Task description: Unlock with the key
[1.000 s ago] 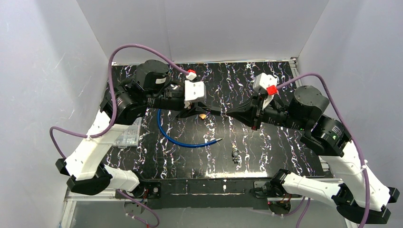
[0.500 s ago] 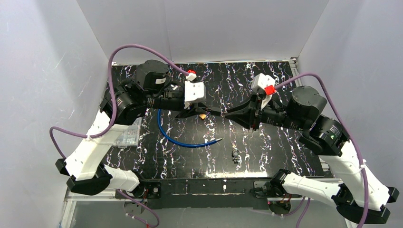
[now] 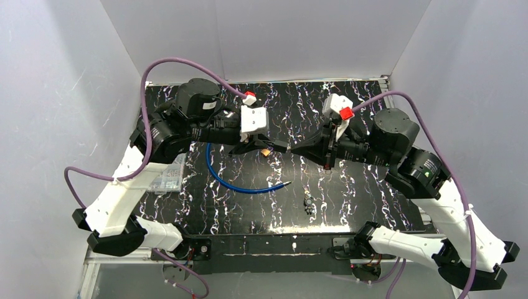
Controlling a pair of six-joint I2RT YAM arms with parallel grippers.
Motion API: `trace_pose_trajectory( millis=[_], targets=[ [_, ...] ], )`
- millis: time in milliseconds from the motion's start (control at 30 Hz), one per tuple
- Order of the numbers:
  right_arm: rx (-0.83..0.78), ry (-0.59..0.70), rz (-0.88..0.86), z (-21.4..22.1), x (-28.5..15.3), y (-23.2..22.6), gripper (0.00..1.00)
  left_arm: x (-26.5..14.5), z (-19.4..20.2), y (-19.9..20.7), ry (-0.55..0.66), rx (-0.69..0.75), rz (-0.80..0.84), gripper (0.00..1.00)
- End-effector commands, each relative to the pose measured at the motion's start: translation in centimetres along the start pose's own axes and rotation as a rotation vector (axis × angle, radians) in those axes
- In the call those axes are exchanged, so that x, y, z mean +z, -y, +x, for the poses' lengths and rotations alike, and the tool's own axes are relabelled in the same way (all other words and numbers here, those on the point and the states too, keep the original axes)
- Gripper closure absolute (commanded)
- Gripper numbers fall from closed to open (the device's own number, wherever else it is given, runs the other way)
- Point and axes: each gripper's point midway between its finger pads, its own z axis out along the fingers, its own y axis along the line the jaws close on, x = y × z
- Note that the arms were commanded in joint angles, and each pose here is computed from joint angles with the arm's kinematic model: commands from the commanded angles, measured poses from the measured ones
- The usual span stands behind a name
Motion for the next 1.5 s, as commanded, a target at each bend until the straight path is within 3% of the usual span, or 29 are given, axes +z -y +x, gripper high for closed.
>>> trace_pose_trajectory(
  millis=[0,467,933,1200,1467],
  targets=[
    [0.019,0.036,-0.037,-0.6,1.4,-0.1,0.99,-1.4,-2.5,0.8,0.085,0.045,0.009,1.00],
    [0.274,0.091,-0.030,1.5,2.6,0.9,0.99,-1.4,-3.5,0.0,0.089,0.140,-0.012,1.00],
    [0.513,0.166,-0.086,1.0,2.0,2.9,0.99,-0.5,-1.6,1.9,0.057,0.510,0.018,1.00],
    [0.516,0.176,-0.130,0.6,1.7,2.2,0.99,0.0,-0.6,1.6,0.031,0.522,0.007,1.00],
    [0.589,0.193,-0.195,-0.2,1.6,1.3,0.99,0.5,-0.7,0.0,0.047,0.699,-0.085,1.00]
  ],
)
